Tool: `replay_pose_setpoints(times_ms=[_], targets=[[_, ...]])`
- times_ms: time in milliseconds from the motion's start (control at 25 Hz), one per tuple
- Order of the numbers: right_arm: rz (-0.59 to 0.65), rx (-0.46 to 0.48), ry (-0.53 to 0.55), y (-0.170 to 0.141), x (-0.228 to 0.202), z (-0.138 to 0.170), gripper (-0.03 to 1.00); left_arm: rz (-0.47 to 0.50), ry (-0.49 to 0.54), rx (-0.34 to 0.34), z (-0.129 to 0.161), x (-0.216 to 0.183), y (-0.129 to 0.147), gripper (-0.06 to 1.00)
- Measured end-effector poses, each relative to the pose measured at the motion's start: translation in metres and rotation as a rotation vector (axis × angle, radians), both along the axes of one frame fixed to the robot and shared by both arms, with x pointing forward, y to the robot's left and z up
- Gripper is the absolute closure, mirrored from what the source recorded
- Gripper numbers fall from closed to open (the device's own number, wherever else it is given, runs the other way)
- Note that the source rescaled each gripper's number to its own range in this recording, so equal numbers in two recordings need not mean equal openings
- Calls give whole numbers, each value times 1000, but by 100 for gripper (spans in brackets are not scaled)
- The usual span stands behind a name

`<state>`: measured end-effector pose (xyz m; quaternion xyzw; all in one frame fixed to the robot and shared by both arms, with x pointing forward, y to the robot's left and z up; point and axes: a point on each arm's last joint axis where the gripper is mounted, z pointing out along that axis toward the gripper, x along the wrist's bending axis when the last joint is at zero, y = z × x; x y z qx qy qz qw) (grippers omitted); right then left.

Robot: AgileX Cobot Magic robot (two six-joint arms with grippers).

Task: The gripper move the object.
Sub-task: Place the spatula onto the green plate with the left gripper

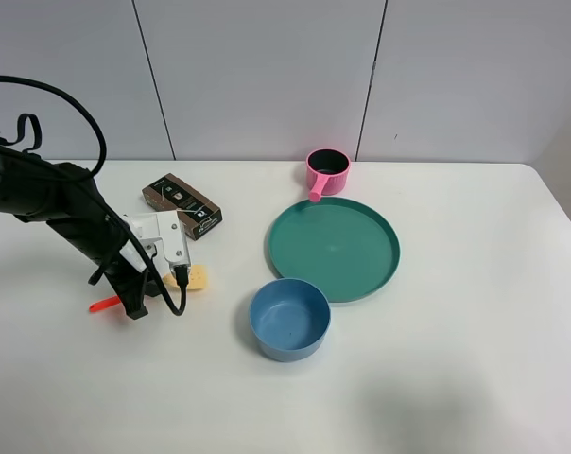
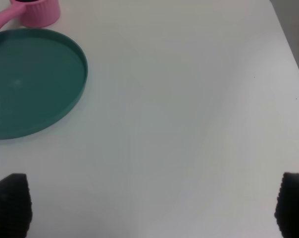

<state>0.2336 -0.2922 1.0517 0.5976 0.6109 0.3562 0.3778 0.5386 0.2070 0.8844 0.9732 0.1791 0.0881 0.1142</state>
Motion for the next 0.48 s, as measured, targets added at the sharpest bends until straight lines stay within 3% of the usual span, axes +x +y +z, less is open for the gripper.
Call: replay_pose_setpoints(times_ms=[200, 480], targets=[[0, 0, 0, 0, 0, 0, -3, 46, -76, -43, 32, -2, 0, 94], [0, 0, 0, 0, 0, 0, -3, 243, -179, -201, 89, -11, -1, 94]])
